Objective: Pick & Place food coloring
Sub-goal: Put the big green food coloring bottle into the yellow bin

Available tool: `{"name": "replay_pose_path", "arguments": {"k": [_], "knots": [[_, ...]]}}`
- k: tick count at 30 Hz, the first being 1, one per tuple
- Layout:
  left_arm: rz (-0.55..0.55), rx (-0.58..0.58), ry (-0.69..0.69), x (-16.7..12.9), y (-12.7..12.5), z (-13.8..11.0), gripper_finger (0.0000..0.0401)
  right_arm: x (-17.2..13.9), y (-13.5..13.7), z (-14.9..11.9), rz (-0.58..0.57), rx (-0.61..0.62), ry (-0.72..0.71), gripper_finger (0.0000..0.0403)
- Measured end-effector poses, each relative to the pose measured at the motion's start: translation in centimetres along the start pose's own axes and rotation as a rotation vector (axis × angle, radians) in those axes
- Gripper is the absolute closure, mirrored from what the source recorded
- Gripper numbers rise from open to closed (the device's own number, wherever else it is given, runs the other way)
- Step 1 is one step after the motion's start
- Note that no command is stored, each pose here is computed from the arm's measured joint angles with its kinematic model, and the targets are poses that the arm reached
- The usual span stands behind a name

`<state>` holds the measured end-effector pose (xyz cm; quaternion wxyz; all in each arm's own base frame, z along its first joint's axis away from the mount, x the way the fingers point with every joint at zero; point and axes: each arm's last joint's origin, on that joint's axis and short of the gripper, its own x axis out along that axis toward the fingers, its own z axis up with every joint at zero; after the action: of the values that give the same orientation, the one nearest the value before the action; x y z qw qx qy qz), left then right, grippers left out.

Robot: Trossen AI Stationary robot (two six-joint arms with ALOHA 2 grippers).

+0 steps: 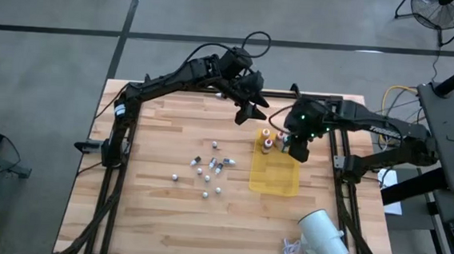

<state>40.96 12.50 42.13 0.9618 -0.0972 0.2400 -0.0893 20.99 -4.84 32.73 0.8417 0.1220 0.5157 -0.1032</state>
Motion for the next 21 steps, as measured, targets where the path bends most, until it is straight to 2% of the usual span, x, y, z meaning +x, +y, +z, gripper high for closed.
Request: {"name": "replay_pose_path", "arguments": {"k": [7,13,18,21], "knots": [[0.01,-0.001,-0.001,-0.1,0.2,0.0,0.0169,1.8,0.9,-0.6,-0.027,0.045,-0.005,0.0294],[0.01,-0.001,-0.001,-0.1,0.2,0.0,0.0169,3.2,1.9,-1.3,-0.112,0.123,-0.035,0.0294],[0.011,-0.002,-0.001,-0.1,0.2,0.0,0.0169,3.9,2.6,-1.5,-0.14,0.216,-0.072,0.0294],[0.011,-0.002,-0.001,-0.1,0.2,0.0,0.0169,4.3,2.8,-1.9,-0.193,0.277,-0.093,0.0294]]}}
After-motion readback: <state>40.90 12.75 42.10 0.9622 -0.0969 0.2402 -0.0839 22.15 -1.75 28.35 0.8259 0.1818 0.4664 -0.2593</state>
